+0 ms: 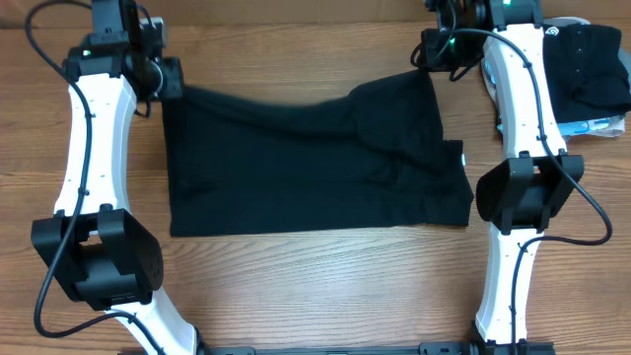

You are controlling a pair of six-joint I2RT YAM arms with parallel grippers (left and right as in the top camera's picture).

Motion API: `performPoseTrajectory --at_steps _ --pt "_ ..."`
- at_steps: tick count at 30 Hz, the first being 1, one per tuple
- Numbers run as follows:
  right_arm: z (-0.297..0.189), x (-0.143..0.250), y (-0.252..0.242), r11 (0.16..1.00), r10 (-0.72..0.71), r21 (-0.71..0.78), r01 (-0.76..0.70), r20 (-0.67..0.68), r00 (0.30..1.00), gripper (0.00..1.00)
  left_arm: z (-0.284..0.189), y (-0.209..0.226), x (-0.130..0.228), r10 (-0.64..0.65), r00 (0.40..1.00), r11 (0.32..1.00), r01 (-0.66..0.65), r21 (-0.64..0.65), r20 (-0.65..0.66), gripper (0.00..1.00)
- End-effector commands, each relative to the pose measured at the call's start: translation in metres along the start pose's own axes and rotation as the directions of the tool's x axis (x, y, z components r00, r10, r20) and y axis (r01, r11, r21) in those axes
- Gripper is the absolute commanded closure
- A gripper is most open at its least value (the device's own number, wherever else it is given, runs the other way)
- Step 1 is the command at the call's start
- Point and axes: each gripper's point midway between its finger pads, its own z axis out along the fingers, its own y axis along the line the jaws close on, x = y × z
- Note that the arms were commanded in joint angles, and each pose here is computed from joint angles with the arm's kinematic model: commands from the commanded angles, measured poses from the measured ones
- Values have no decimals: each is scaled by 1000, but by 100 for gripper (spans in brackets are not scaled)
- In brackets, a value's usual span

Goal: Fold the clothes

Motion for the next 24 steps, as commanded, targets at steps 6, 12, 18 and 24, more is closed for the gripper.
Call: performPoseTrajectory --at_steps 6,12,18,24 --pt "-46 -37 -23 999 -3 44 -4 175 985 96 -26 2 -56 11 977 1000 -9 -7 214 96" --pt "-49 -46 -24 999 -18 40 10 214 977 96 -28 0 -64 14 970 1000 -14 -5 244 96" --pt "-54 -17 -8 1000 18 -20 -16 107 994 96 -22 0 -30 3 994 1000 -4 1 108 96" --pt "-55 27 2 996 76 -41 -79 -69 995 96 -20 2 7 -1 999 1000 1 -8 -43 96"
